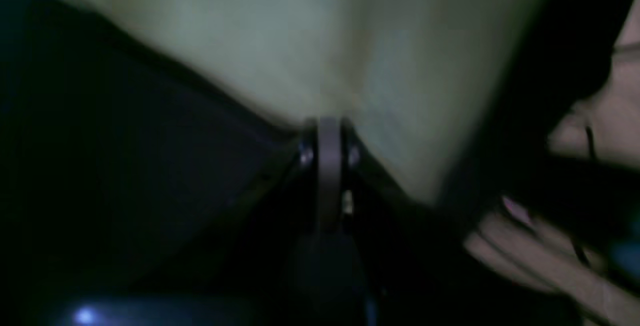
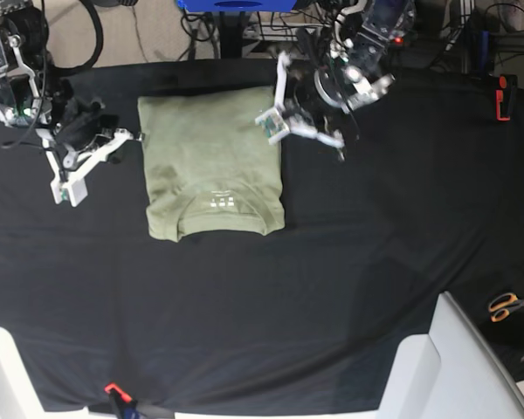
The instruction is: Fold the T-shirt properly
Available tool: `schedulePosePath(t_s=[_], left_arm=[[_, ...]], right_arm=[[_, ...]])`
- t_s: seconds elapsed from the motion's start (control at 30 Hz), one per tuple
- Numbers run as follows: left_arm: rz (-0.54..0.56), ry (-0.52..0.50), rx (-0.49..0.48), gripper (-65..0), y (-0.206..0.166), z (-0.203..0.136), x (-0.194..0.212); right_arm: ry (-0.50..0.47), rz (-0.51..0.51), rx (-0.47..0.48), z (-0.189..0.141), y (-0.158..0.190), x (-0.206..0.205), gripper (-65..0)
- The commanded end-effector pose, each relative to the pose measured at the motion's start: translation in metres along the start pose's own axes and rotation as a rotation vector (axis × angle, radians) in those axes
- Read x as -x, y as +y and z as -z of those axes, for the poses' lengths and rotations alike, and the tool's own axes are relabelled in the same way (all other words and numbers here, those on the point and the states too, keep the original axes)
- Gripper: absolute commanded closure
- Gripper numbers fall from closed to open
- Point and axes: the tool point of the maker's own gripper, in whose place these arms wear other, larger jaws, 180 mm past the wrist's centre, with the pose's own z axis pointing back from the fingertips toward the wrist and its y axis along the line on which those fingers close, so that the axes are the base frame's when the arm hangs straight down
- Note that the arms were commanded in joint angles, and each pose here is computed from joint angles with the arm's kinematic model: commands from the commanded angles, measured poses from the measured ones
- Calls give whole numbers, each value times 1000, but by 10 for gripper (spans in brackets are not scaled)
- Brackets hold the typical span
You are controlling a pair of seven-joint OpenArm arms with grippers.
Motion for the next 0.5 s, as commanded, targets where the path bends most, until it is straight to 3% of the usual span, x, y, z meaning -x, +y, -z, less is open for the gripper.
schedulePosePath(t_s=[0.0, 0.1, 0.23, 0.37, 0.47], left_arm=[[-4, -50, -58, 0, 19, -10, -15], [-17, -44, -138, 0, 41, -29, -10], [-20, 105, -205, 0, 55, -50, 48], [-79, 232, -252, 0, 58, -78, 103], [-105, 250, -269, 0, 57, -91, 121]], right_arm=[[-49, -24, -27, -6, 9, -15, 0], [-21, -84, -95, -6, 38, -3, 0], [31, -141, -172, -1, 72, 17, 0], [61, -181, -198, 10, 84, 27, 0], [43, -176, -178, 21, 77, 31, 0]])
